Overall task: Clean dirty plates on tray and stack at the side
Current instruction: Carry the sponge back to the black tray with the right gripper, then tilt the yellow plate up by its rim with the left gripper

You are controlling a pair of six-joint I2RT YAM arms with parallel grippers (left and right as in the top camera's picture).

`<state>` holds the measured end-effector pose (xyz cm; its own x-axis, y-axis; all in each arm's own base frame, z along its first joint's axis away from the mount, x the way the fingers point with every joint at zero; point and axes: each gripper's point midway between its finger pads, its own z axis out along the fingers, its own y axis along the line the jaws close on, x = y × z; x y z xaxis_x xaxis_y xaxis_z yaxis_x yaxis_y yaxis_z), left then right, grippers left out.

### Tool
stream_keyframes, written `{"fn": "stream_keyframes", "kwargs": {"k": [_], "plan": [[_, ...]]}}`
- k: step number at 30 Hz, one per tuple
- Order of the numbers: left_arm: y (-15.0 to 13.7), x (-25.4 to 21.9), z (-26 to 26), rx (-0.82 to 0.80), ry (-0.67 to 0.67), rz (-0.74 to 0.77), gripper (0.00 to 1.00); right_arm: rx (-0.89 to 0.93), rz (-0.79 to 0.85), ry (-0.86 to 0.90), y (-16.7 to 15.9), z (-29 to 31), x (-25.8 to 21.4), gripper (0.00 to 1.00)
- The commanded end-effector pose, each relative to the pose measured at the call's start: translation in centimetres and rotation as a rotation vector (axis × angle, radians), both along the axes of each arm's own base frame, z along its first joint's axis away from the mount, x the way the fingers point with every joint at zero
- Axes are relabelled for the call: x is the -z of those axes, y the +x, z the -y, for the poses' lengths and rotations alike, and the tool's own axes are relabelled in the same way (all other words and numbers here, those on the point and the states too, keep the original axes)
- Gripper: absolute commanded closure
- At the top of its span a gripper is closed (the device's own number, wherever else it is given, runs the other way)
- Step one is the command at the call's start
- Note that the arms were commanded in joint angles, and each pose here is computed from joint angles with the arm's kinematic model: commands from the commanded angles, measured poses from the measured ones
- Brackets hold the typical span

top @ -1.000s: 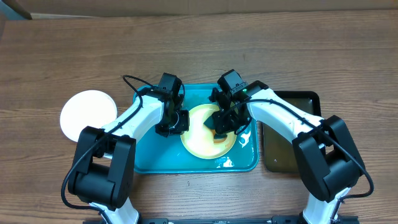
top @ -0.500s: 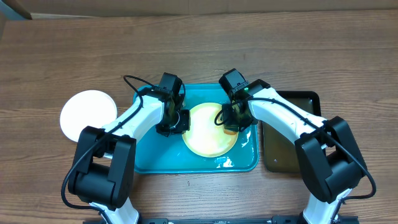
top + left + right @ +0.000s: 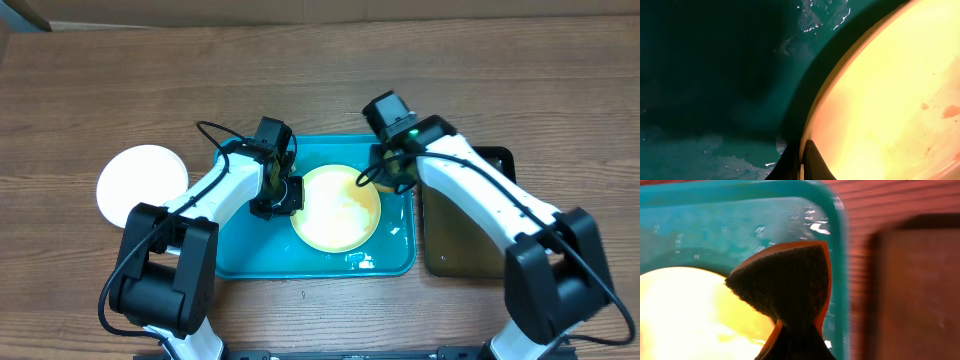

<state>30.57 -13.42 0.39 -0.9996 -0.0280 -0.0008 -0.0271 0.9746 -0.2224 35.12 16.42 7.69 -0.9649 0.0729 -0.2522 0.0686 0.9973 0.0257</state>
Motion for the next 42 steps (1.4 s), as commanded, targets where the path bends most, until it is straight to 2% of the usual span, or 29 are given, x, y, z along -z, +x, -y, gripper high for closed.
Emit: {"fn": "stream_keyframes", "kwargs": {"k": [1, 5, 8, 14, 19, 24, 30, 36, 42], "plan": [[-0.8, 2.0, -2.2, -0.018, 0.105, -0.040, 0.96, 0.071, 0.030, -0.019, 0.3, 1.8, -2.0, 0.96], [-0.3, 1.4, -2.3, -0.020, 0.116, -0.023, 0.96, 0.156, -0.064, -0.060, -1.2, 4.7, -1.6, 0.96], [0.4, 0.0, -3.4, -0.040, 0.179, 0.013, 0.96, 0.232, -0.118, -0.071, -1.9, 7.1, -1.4, 0.96], [2.3, -5.5, -5.0, -0.076, 0.259, 0.191, 0.96, 0.353, -0.151, -0.028, -1.6, 11.5, -1.7, 0.96], [3.0, -10.3, -5.6, -0.120, 0.295, 0.356, 0.96, 0.288, -0.206, 0.028, -2.2, 12.6, -0.9, 0.96], [3.0, -14.0, -5.8, -0.124, 0.339, 0.488, 0.96, 0.311, -0.252, 0.023, -3.6, 13.5, 0.8, 0.96], [2.9, -17.7, -6.7, -0.117, 0.499, 0.644, 0.96, 0.294, -0.252, 0.071, -3.9, 12.7, 2.7, 0.96], [2.8, -22.0, -6.3, -0.071, 0.758, 0.846, 0.96, 0.280, -0.243, 0.074, -3.9, 12.7, 3.4, 0.96], [2.6, -23.5, -3.4, 0.052, 0.803, 0.937, 0.96, 0.246, -0.220, 0.075, -3.4, 12.6, 3.4, 0.96]]}}
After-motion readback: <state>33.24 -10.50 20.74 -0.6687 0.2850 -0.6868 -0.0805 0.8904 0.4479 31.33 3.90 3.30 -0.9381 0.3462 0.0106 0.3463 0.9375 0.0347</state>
